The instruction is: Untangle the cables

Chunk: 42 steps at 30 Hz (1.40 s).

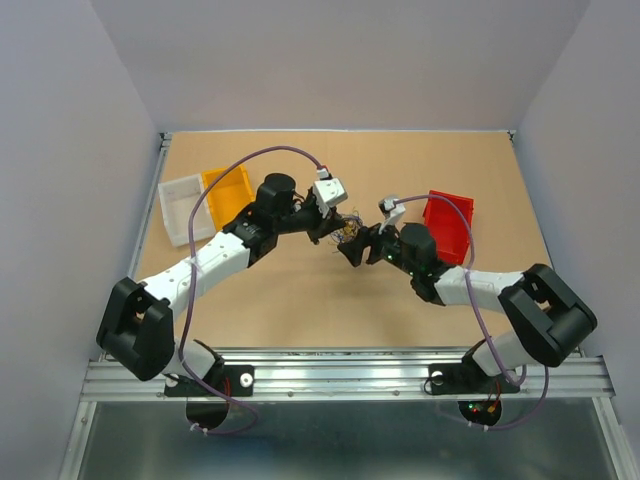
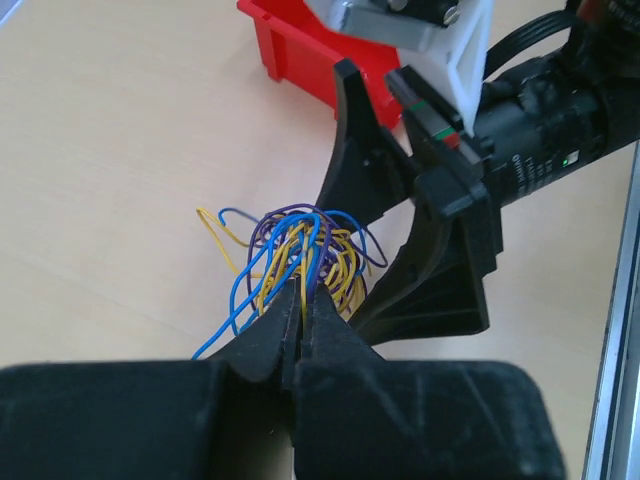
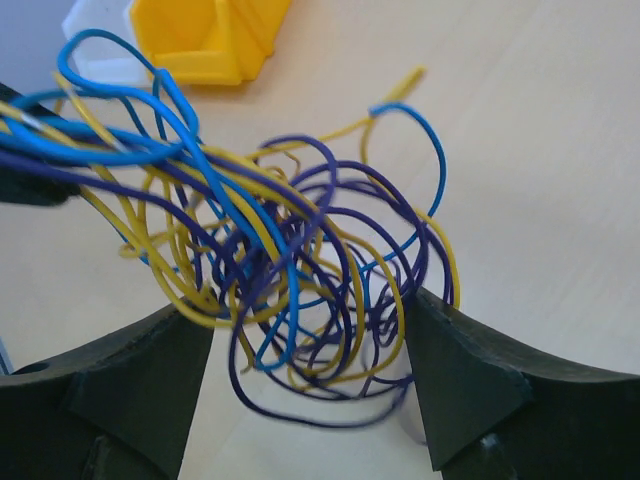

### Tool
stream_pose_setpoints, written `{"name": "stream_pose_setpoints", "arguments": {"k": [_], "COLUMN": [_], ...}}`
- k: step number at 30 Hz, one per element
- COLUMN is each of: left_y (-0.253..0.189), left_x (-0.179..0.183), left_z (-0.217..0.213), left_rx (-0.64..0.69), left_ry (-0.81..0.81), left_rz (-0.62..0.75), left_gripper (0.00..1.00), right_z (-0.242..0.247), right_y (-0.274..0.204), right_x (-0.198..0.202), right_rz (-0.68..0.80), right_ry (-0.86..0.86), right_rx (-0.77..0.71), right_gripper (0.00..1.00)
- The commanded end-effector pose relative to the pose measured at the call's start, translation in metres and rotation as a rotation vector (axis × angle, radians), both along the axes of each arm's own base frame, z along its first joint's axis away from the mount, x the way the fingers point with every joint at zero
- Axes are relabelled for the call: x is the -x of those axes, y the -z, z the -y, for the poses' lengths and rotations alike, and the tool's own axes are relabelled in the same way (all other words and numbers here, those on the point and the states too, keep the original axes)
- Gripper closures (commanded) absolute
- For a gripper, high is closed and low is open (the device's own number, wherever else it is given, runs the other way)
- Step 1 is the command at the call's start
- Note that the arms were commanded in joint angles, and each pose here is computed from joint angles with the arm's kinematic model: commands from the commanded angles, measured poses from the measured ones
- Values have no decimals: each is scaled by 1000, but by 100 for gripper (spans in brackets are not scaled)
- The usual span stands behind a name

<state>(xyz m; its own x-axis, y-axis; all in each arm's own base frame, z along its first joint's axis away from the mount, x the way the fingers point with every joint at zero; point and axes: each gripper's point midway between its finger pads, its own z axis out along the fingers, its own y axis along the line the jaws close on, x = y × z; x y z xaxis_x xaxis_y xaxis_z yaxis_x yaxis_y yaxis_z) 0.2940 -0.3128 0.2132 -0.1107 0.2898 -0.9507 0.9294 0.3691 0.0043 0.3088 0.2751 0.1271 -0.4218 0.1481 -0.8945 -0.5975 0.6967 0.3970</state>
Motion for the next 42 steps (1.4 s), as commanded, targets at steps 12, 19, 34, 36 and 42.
{"name": "stream_pose_setpoints", "arguments": {"k": [12, 19, 34, 36, 42], "left_y": [-82, -201, -388, -376, -344], "left_x": [31, 40, 20, 18, 4], "left_z": [4, -19, -169, -169, -170], "left_rx": [130, 262, 581, 568, 516], "left_ry": [114, 16, -774, -782, -833], "left_rz": [94, 266, 568, 572, 559], "left_gripper": [100, 100, 100, 100, 100], "right_z": [-3, 4, 48, 59, 93], "right_y": [-56, -48, -3, -3, 3], "right_x": [-42, -54, -82, -86, -83], "right_rz": [178, 140, -49, -64, -82], "right_ry": [206, 293, 640, 720, 897], "right_rx": [-84, -91, 59, 73, 134], "right_gripper": [74, 87, 82, 81, 79]}}
